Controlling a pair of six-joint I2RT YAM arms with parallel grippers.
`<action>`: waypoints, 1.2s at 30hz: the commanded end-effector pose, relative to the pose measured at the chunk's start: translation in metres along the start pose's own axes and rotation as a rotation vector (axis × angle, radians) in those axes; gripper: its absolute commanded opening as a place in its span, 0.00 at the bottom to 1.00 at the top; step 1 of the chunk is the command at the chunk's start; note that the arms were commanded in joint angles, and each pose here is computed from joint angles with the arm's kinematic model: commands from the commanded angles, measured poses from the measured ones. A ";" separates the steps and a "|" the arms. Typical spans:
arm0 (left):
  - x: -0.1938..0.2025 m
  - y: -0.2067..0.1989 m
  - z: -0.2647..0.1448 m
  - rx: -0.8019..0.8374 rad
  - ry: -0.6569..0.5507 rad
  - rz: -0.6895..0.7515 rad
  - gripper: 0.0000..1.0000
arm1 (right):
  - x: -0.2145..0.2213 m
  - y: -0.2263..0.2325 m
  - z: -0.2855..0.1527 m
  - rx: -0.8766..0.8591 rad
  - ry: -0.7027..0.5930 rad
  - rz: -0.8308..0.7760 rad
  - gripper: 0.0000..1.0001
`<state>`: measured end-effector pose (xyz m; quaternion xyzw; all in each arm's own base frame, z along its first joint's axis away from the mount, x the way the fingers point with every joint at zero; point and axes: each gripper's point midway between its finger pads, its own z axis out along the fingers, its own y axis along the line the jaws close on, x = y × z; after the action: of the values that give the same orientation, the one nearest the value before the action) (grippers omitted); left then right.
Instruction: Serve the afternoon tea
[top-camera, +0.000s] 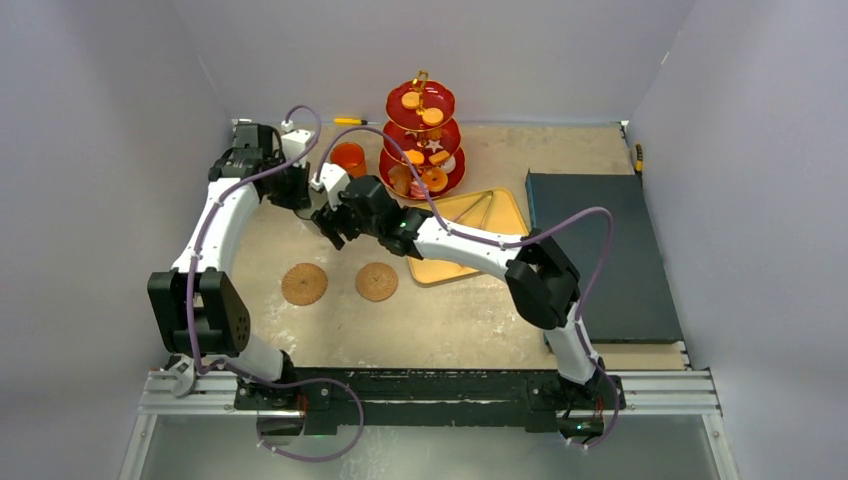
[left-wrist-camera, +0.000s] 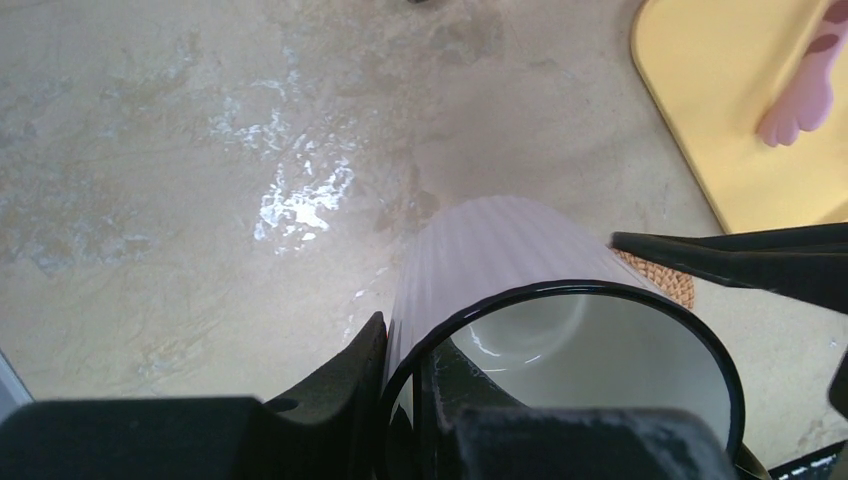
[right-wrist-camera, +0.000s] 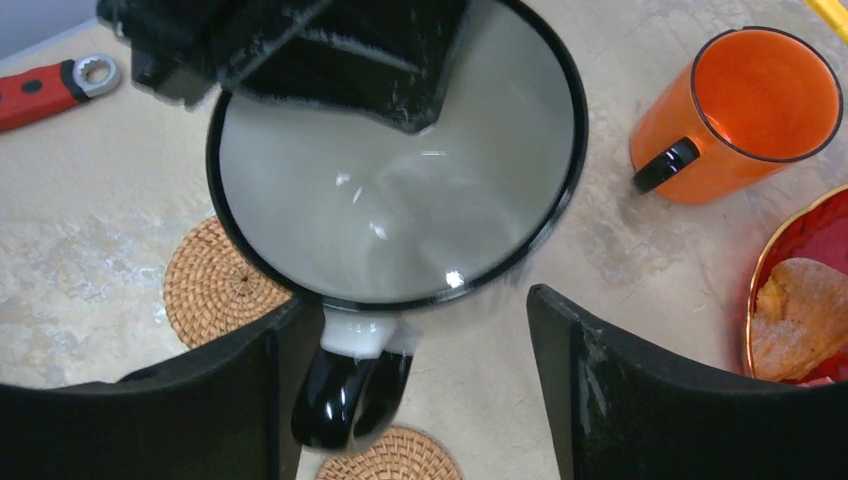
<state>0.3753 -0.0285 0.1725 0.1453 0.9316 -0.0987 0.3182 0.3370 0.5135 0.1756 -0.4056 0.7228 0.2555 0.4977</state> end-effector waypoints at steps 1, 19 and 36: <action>-0.017 -0.019 -0.018 0.021 -0.081 0.005 0.00 | -0.027 0.002 -0.002 -0.006 -0.042 -0.026 0.70; -0.024 -0.043 -0.019 0.079 -0.081 0.041 0.72 | -0.023 -0.005 -0.019 0.037 -0.058 -0.026 0.00; -0.079 -0.029 -0.056 0.013 -0.178 0.039 0.99 | 0.043 0.005 -0.097 0.001 -0.014 0.065 0.00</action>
<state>0.3906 -0.0664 0.2564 0.1737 0.8955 -0.1207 0.3916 0.2762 0.4197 0.1156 -0.4220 0.7688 0.2130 0.4308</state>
